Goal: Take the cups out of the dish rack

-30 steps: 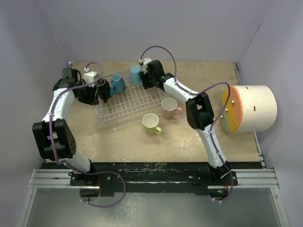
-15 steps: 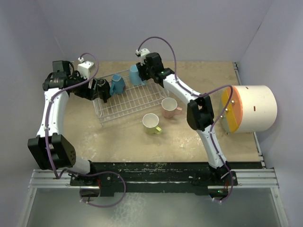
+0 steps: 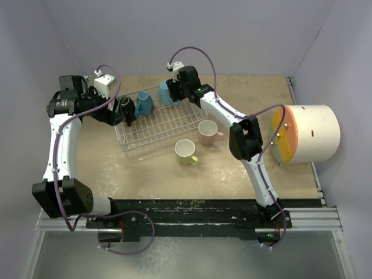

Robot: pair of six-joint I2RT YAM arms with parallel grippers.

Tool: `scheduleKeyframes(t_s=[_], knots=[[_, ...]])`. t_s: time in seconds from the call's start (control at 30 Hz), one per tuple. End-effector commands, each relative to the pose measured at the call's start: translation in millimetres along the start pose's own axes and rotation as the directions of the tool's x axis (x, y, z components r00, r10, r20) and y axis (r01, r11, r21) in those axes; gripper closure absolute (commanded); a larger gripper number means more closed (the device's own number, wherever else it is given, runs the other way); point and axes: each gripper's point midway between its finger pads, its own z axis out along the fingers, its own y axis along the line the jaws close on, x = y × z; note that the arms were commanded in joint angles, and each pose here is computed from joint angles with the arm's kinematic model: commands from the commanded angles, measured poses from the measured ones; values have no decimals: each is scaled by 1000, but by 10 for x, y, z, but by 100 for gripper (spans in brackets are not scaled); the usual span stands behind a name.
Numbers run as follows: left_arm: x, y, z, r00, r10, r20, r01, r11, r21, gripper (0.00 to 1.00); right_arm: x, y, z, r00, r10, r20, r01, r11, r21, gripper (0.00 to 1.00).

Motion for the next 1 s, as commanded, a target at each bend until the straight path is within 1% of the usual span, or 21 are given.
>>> scheduleKeyframes(t_s=[0.0,0.13,0.23,0.33,0.37,0.43,0.5,0.57,0.67,0.77,0.83,0.9,0.97], knots=[[-229,-153,-201,994,63,93,-66,997,28,7,-167,11,-57,999,10,42,-10,1000,3,49],[-220,-178,-205,993,70,96,-74,997,37,7,-144,15,-22,999,17,44,-17,1000,1,55],[-217,-186,-208,991,86,104,-91,995,36,6,-204,20,-7,997,21,75,-21,1000,-1,62],[-224,-185,-203,988,99,117,-103,994,33,3,-206,44,-2,997,22,78,-21,1000,-13,64],[-233,-189,-213,987,102,121,-106,994,32,3,-199,55,4,997,23,77,-21,1000,-19,62],[-238,-199,-216,987,101,124,-106,994,36,2,-174,73,17,997,22,74,-20,999,-31,56],[-249,-204,-224,987,102,127,-108,994,36,2,-111,82,42,998,24,64,-21,999,-37,52],[-258,-218,-238,986,104,132,-110,993,39,2,-45,103,72,998,24,56,-22,999,-47,50],[-275,-214,-243,985,106,136,-112,993,36,2,45,116,121,999,28,40,-25,998,-55,50],[-275,-201,-235,985,107,134,-112,993,32,2,51,130,146,999,30,44,-27,998,-61,55],[-261,-198,-229,986,107,130,-112,993,32,2,32,142,146,998,39,50,-35,997,-70,61],[-237,-197,-220,986,108,126,-113,993,32,2,-20,166,129,997,44,64,-38,996,-81,72],[-207,-191,-202,985,119,124,-124,992,29,1,-125,188,79,995,46,92,-37,995,-91,90]])
